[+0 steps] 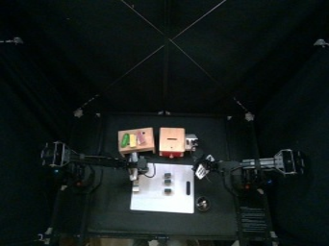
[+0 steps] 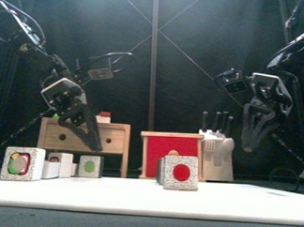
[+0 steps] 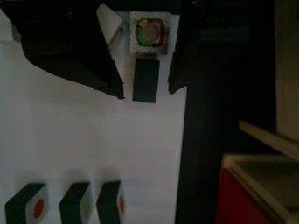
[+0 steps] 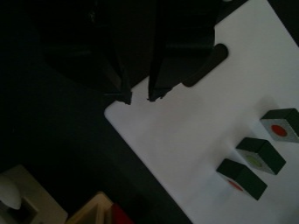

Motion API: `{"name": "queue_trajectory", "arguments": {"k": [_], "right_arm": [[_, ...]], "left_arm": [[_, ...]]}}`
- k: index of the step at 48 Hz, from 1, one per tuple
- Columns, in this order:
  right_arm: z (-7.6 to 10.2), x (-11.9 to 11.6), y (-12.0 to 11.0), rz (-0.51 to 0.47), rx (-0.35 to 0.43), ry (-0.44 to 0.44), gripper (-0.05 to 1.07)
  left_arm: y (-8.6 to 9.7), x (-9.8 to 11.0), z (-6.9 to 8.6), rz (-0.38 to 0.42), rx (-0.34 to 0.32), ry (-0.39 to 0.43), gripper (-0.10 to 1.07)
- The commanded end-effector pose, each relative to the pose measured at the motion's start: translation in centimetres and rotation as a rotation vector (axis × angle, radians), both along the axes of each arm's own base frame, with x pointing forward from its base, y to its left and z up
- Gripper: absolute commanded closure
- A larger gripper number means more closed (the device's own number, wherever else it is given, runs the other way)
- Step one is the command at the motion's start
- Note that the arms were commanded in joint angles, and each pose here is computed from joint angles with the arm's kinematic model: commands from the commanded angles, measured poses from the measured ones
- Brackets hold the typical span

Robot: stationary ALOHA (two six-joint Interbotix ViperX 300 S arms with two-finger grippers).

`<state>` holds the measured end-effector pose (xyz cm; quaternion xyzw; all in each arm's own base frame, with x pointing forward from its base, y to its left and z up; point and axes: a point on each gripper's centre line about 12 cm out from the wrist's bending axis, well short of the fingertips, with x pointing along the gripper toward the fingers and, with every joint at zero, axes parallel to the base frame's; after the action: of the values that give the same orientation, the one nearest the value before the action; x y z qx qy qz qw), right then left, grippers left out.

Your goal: Grab piece of sushi

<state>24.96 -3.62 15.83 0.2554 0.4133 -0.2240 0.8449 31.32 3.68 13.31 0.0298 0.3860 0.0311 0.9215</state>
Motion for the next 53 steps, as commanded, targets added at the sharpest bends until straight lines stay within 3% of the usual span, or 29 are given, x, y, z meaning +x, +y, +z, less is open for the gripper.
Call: {"name": "queue_trajectory", "arguments": {"k": [1,6,13,27,43,53], "right_arm": [[1.0,0.7,0.1,0.006,0.0,-0.038,0.37],[1.1,0.7,0.2,0.009,0.0,-0.04,0.37],[1.0,0.7,0.2,0.013,-0.004,-0.039,0.37],[1.1,0.8,0.3,0.015,-0.001,-0.041,0.37],[1.1,0.8,0.5,0.021,0.0,-0.043,0.37],[1.1,0.8,0.6,0.023,0.0,-0.043,0.37]], "left_arm": [[0.0,1.4,1.9,-0.018,0.01,-0.094,0.15],[-0.3,2.8,2.3,-0.041,0.001,-0.177,0.15],[-0.6,5.3,1.4,-0.065,-0.012,-0.231,0.15],[-0.8,8.8,1.1,-0.076,-0.015,-0.246,0.13],[-2.1,9.9,1.2,-0.087,-0.039,-0.259,0.13],[-3.2,10.1,0.2,-0.088,-0.065,-0.237,0.13]]}}
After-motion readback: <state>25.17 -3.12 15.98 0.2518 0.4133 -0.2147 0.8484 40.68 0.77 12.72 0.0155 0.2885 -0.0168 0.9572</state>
